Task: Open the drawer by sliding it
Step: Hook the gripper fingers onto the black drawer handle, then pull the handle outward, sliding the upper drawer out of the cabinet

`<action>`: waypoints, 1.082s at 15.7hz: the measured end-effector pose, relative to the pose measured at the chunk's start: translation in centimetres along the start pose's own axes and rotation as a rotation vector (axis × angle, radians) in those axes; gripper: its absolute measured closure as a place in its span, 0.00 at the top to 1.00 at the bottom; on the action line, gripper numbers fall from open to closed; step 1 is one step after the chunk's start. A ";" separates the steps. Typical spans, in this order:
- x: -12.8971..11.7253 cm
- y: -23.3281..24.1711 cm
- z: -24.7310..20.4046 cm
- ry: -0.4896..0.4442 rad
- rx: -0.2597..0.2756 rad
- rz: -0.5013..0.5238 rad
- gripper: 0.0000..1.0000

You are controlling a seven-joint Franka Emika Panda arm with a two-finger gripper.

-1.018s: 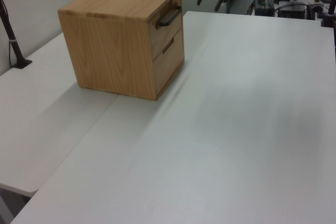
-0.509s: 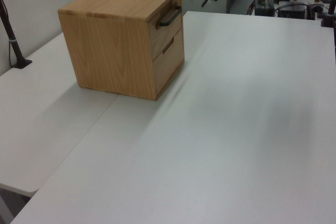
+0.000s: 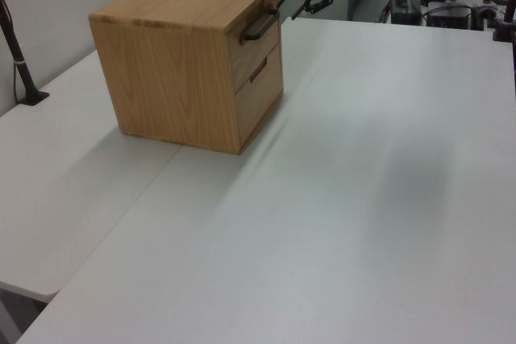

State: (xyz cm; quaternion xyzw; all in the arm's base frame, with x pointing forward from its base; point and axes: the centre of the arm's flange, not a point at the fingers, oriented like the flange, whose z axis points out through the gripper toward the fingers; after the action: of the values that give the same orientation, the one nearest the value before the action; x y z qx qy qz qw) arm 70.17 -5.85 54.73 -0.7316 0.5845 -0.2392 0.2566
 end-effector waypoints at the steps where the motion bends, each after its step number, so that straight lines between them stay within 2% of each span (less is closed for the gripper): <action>1: 0.0 0.1 0.6 0.003 0.007 0.006 0.47; 7: -1.5 0.2 3.7 0.002 0.047 0.014 0.43; 8: -1.6 0.2 3.9 0.000 0.047 0.014 0.37; 9: -1.7 0.0 3.9 0.001 0.054 0.016 0.26; 12: -1.7 -0.2 3.8 0.002 0.059 0.016 0.22; 14: -1.6 -0.2 3.7 -0.005 0.049 0.034 0.16; 17: -1.5 -0.3 3.0 -0.032 0.001 0.038 0.16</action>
State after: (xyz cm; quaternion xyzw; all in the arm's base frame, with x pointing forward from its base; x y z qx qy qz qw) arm 72.03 -4.05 52.64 -0.7241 0.5939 -0.2231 0.2707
